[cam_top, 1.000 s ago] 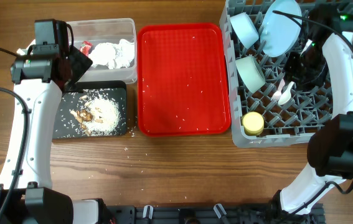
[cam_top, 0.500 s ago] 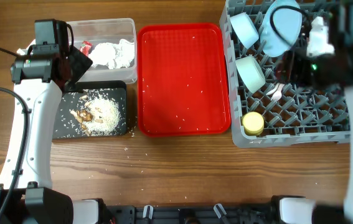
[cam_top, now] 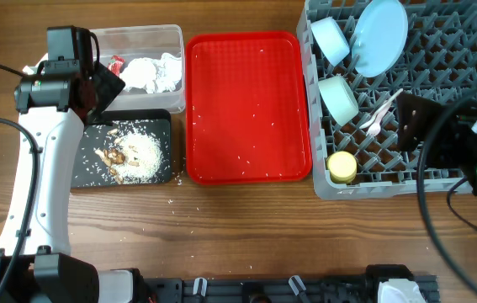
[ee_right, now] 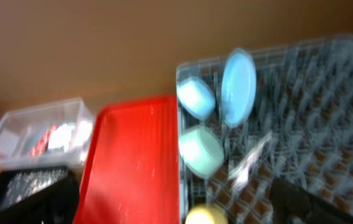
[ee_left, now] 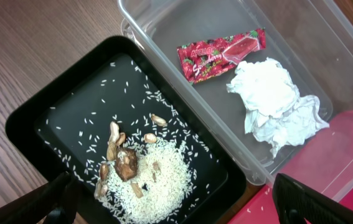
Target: Sort waste into correct bins and load items into the dishwasher rack
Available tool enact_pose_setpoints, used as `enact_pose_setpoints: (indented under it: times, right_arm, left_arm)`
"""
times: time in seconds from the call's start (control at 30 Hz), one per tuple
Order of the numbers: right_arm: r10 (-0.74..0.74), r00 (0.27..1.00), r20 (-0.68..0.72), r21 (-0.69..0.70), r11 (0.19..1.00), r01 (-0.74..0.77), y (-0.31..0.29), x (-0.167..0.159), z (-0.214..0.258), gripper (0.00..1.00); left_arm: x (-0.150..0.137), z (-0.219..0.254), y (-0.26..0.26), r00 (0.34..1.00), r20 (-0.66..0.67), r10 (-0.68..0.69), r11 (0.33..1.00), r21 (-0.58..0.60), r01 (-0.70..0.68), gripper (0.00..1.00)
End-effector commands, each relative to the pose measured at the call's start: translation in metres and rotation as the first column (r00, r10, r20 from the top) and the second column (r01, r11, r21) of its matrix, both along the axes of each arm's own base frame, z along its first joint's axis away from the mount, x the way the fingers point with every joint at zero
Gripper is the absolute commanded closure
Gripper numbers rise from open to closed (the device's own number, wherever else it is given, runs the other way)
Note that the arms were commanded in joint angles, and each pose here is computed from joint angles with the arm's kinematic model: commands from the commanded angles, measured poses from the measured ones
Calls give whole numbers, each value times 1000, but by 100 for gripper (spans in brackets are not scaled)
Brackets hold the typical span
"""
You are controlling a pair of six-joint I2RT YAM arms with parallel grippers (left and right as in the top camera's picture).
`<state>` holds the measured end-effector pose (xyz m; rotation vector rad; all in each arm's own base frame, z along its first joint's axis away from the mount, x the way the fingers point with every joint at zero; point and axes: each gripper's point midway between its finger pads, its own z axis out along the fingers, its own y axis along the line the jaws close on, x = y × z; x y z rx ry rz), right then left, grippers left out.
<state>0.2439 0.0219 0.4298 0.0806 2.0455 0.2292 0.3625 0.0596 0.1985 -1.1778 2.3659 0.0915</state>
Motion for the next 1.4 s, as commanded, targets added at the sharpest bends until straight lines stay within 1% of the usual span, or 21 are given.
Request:
enact_pose_setpoints:
  times: [0.0, 0.17, 0.23, 0.33, 0.57, 0.67, 0.8, 0.9, 1.37]
  right_arm:
    - [4, 998, 69, -58, 998, 0, -4, 7, -27, 0]
    - [41, 972, 230, -43, 999, -32, 4, 14, -92, 0]
    - [55, 939, 339, -44, 998, -43, 6, 13, -124, 0]
    - [77, 897, 434, -40, 997, -66, 12, 7, -171, 0]
    - [98, 842, 530, -44, 995, -88, 20, 0, -219, 0]
    - [98, 840, 534, -44, 995, -88, 20, 0, -234, 0]
    - [107, 872, 477, -38, 994, -101, 22, -2, -250, 0]
    - [99, 877, 471, -8, 994, -108, 23, -2, -251, 0]
    - [99, 882, 461, -8, 994, -107, 23, -1, -254, 0]
  left_arm:
    - [1, 2, 1, 1000, 9, 17, 1000, -7, -17, 0]
    - [1, 2, 1, 1000, 9, 18, 1000, -7, -17, 0]
    - [1, 2, 1, 1000, 9, 17, 1000, -7, -17, 0]
    - [1, 2, 1, 1000, 9, 17, 1000, -7, -17, 0]
    - [1, 2, 1, 1000, 9, 17, 1000, -7, -17, 0]
    - [1, 2, 1, 1000, 9, 17, 1000, -7, -17, 0]
    - [1, 2, 1, 1000, 9, 17, 1000, -7, -17, 0]
    - [1, 2, 1, 1000, 9, 18, 1000, -7, -17, 0]
    - [1, 2, 1, 1000, 9, 17, 1000, -7, -17, 0]
